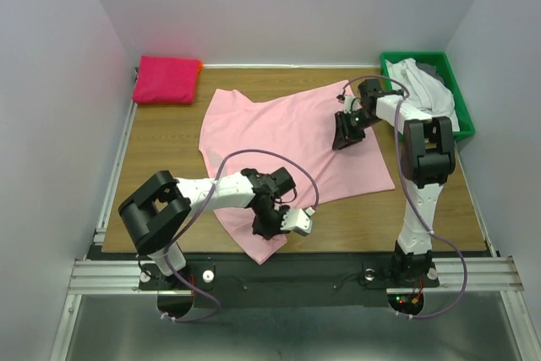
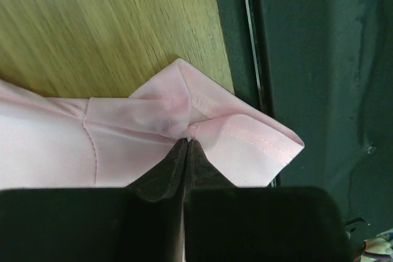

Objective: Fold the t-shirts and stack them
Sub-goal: Fold the tshirt

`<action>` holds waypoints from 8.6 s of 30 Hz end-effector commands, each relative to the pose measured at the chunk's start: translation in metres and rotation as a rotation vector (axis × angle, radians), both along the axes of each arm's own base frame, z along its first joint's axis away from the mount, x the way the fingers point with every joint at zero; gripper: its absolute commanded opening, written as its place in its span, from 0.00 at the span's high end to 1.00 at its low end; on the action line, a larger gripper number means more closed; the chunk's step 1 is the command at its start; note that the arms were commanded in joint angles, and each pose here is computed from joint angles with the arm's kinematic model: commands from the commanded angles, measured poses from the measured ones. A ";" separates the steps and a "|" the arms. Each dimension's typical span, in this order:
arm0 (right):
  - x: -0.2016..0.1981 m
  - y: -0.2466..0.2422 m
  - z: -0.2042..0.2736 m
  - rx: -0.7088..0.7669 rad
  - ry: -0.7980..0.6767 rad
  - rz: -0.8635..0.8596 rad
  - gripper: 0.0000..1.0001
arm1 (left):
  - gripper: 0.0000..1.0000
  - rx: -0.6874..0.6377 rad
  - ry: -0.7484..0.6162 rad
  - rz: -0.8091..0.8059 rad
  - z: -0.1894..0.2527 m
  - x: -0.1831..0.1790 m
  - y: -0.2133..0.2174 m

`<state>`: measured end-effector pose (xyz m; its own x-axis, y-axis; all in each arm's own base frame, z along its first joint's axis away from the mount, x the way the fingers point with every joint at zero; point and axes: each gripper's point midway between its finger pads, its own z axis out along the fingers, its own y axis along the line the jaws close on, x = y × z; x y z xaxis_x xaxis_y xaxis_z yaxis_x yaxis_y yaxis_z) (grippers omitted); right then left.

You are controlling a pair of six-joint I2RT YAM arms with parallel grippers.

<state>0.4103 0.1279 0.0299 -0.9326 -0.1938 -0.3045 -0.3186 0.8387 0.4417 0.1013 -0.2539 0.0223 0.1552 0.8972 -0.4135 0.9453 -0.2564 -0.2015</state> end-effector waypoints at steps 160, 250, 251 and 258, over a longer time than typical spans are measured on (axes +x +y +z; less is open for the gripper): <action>0.169 -0.093 0.102 -0.168 -0.527 -0.156 0.99 | 1.00 -0.539 -0.552 1.077 0.185 0.483 0.119; 0.117 -0.098 0.106 -0.195 -0.568 -0.006 0.99 | 1.00 -0.473 -0.455 1.018 0.160 0.373 0.133; 0.109 -0.099 0.104 -0.197 -0.558 -0.003 0.99 | 1.00 -0.464 -0.448 1.017 0.158 0.362 0.134; 0.089 -0.108 0.093 -0.231 -0.536 0.031 0.99 | 1.00 -0.412 -0.378 0.992 0.128 0.311 0.137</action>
